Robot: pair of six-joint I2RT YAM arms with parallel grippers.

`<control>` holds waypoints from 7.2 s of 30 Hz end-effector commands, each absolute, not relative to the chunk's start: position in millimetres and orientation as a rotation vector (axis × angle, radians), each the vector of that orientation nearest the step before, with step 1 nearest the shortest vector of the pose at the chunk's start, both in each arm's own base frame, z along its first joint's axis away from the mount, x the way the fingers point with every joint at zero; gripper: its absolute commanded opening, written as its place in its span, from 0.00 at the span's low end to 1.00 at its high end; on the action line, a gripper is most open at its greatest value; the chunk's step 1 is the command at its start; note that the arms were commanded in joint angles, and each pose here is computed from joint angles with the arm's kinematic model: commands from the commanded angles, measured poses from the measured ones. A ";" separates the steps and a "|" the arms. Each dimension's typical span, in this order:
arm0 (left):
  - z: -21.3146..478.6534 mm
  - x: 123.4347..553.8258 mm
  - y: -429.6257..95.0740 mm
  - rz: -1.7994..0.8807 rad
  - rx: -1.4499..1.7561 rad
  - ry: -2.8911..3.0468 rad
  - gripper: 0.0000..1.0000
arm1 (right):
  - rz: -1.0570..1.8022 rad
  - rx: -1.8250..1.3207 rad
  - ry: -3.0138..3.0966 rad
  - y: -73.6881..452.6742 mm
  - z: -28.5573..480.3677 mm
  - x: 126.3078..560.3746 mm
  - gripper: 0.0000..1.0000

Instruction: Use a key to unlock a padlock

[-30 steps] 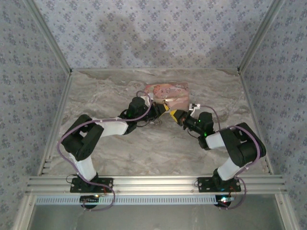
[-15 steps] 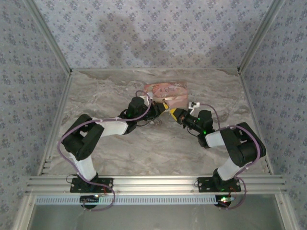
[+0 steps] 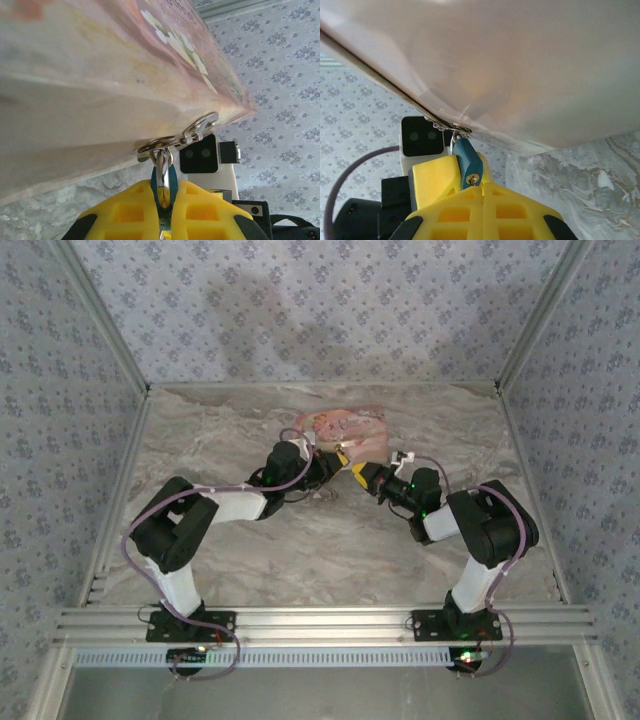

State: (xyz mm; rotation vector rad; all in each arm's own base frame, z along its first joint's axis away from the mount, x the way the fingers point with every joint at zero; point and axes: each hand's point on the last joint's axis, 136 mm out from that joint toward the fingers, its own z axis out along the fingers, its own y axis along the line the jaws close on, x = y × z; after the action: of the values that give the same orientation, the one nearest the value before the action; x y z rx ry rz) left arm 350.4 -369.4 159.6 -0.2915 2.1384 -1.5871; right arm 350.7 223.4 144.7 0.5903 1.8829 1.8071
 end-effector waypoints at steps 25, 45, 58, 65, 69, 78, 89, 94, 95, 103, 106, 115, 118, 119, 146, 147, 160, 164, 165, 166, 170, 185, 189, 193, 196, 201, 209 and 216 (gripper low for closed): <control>195.5 277.9 -428.1 -1.915 0.089 2.124 0.00 | 1.758 0.511 1.909 253.4 158.4 365.9 0.05; 161.3 309.3 -385.8 -1.672 -0.093 2.174 0.00 | 1.447 0.505 2.206 199.8 103.4 278.2 0.39; 167.5 303.5 -395.3 -1.706 -0.071 2.170 0.01 | 1.409 0.456 2.188 215.0 111.2 287.2 0.26; 169.9 301.3 -397.2 -1.723 -0.065 2.165 0.01 | 1.384 0.497 2.169 214.6 112.1 298.9 0.25; 172.4 299.5 -398.8 -1.730 -0.059 2.160 0.01 | 1.379 0.522 2.159 214.6 112.2 305.0 0.24; 174.6 292.1 -405.8 -1.760 -0.035 2.164 0.00 | 1.429 0.541 2.110 219.4 120.8 315.2 0.14; 174.4 270.1 -430.4 -1.870 0.014 2.169 0.00 | 1.523 0.522 2.047 234.3 140.6 325.0 0.03; 165.7 274.7 -420.1 -1.801 -0.012 2.200 0.00 | 1.508 0.508 2.108 232.6 130.5 317.0 0.10; 164.0 277.0 -416.5 -1.775 -0.018 2.210 0.00 | 1.497 0.492 2.130 232.0 128.0 312.9 0.15; 162.4 296.2 -396.1 -1.615 -0.059 2.281 0.01 | 1.103 0.304 2.490 198.1 92.4 256.1 0.28; 163.0 299.0 -396.7 -1.591 -0.065 2.305 0.01 | 0.951 0.217 2.549 180.6 92.2 241.1 0.30; 168.3 301.4 -392.3 -1.518 -0.072 2.339 0.02 | 0.714 -0.029 2.539 165.4 111.4 232.7 0.30; 169.4 301.0 -392.4 -1.508 -0.069 2.351 0.02 | 0.607 -0.138 2.485 166.9 123.8 237.5 0.30; 169.8 300.6 -392.1 -1.507 -0.072 2.355 0.02 | 0.585 -0.171 2.474 168.5 126.4 239.1 0.30; 185.5 297.0 -396.2 -1.558 -0.066 2.365 0.03 | 0.422 -0.499 2.326 216.3 140.9 290.6 0.51; 185.5 296.7 -396.5 -1.558 -0.065 2.366 0.03 | 0.418 -0.505 2.327 217.6 140.1 291.6 0.50; 187.2 298.3 -396.5 -1.573 -0.069 2.363 0.03 | 0.379 -0.542 2.340 228.0 130.0 302.5 0.43; 188.1 299.2 -396.7 -1.576 -0.065 2.362 0.03 | 0.373 -0.543 2.335 228.8 130.4 304.2 0.40; 187.8 298.5 -397.1 -1.577 -0.064 2.365 0.03 | 0.370 -0.548 2.338 228.9 129.3 304.3 0.39; 187.4 298.6 -396.8 -1.576 -0.065 2.365 0.03 | 0.370 -0.552 2.337 229.7 129.6 304.7 0.38; 184.9 298.0 -396.3 -1.576 -0.069 2.370 0.03 | 0.390 -0.582 2.344 234.3 126.5 303.7 0.14; 159.3 293.0 -385.4 -1.468 -0.077 2.432 0.08 | 0.483 -0.569 2.381 232.7 116.3 283.0 0.38; 139.0 288.4 -374.6 -1.368 -0.078 2.478 0.10 | 0.532 -0.491 2.387 219.9 117.6 272.6 0.39; 125.7 282.6 -371.5 -1.345 -0.077 2.502 0.09 | 0.584 -0.422 2.382 208.7 119.2 268.0 0.40; 123.1 281.7 -371.5 -1.363 -0.095 2.500 0.09 | 0.591 -0.432 2.385 208.1 117.6 266.3 0.40; 131.1 281.6 -375.6 -1.406 -0.096 2.482 0.08 | 0.587 -0.479 2.388 216.8 111.2 265.5 0.46; 145.3 282.5 -381.9 -1.453 -0.079 2.461 0.08 | 0.572 -0.535 2.383 233.8 101.4 271.0 0.47; 152.4 282.1 -382.9 -1.472 -0.073 2.453 0.08 | 0.561 -0.539 2.359 239.5 99.6 279.6 0.45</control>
State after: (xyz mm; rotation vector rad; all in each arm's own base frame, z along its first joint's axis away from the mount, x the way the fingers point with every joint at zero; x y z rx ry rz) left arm 276.5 -367.4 100.6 -0.1363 2.5820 -1.3281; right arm 269.2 231.6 88.8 -0.5250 2.4108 0.5660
